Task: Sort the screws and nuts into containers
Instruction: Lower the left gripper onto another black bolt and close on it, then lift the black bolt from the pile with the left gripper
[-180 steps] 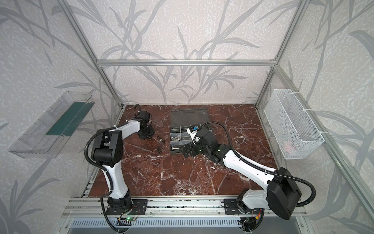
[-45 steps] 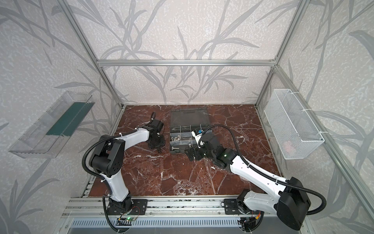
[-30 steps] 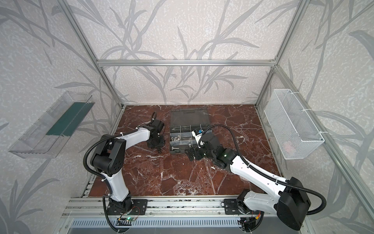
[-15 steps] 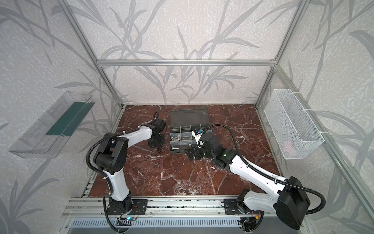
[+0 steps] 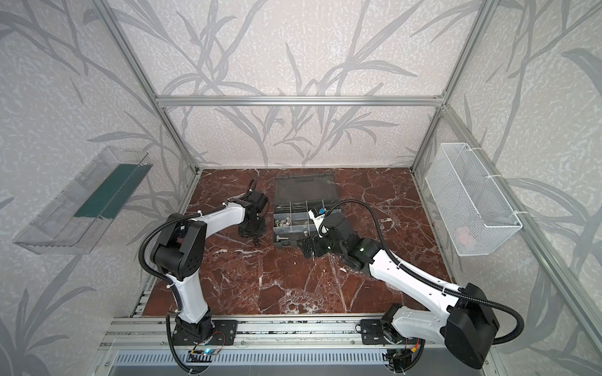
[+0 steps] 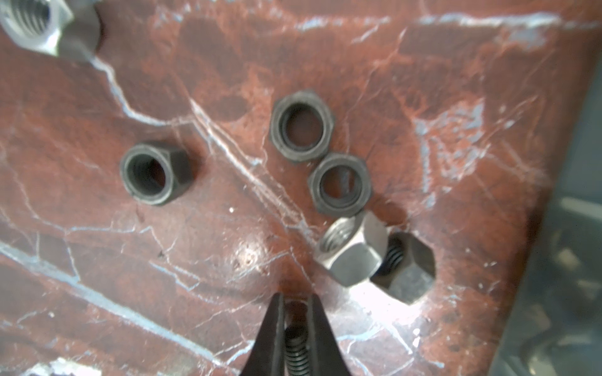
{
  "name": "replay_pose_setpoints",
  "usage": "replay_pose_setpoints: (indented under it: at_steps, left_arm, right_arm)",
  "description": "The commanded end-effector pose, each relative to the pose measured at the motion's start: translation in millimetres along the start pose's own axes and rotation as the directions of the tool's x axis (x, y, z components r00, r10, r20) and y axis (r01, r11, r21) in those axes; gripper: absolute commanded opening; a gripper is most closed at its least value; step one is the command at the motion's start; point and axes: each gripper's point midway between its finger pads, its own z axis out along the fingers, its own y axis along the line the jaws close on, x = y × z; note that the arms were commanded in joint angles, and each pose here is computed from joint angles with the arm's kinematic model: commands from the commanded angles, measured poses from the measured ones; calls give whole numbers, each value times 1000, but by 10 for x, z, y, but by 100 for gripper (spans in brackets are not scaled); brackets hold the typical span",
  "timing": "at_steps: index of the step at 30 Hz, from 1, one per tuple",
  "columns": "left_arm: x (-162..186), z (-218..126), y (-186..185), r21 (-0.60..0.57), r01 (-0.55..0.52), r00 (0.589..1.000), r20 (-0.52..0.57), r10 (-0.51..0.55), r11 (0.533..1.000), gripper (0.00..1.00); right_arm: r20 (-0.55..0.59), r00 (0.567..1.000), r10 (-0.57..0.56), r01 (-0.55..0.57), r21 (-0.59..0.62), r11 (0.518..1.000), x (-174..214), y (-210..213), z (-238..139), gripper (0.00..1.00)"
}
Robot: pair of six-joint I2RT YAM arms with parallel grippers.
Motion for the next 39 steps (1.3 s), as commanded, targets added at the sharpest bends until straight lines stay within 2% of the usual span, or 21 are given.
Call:
replay_pose_setpoints:
  at_steps: [1, 7, 11, 18, 26, 30, 34, 39]
  left_arm:
    - [83, -107, 26, -18, -15, 999, -35, 15, 1000, 18]
    - [152, -117, -27, -24, -28, 998, -50, 27, 999, 23]
    - [182, -71, -84, -21, -35, 997, -63, 34, 999, 23]
    - [190, -51, -118, -27, -45, 997, -65, 43, 999, 11]
    - [153, -121, -116, -28, -58, 997, -47, 56, 998, 2]
    - [43, -276, -95, -38, -67, 998, -11, 67, 997, 2]
    - [-156, -610, -142, -6, -70, 996, 62, 71, 998, 2]
    - [-273, -1053, -517, 108, -124, 982, 159, 106, 986, 2]
  right_arm:
    - [26, 1000, -14, 14, -1, 1000, -25, 12, -17, 99]
    - [29, 999, -16, 16, 1, 1000, -22, 3, -40, 99]
    - [34, 999, -16, 16, 0, 1000, -28, 3, -55, 99]
    - [36, 999, -14, 14, 1, 1000, -22, -1, -67, 99]
    - [40, 999, -13, 13, 6, 1000, -26, -8, -81, 99]
    - [41, 999, -13, 13, 5, 1000, -32, -6, -89, 99]
    - [50, 999, -9, 8, 11, 1000, -51, -34, -124, 99]
    - [73, 997, 10, -13, 37, 999, -98, -158, -229, 99]
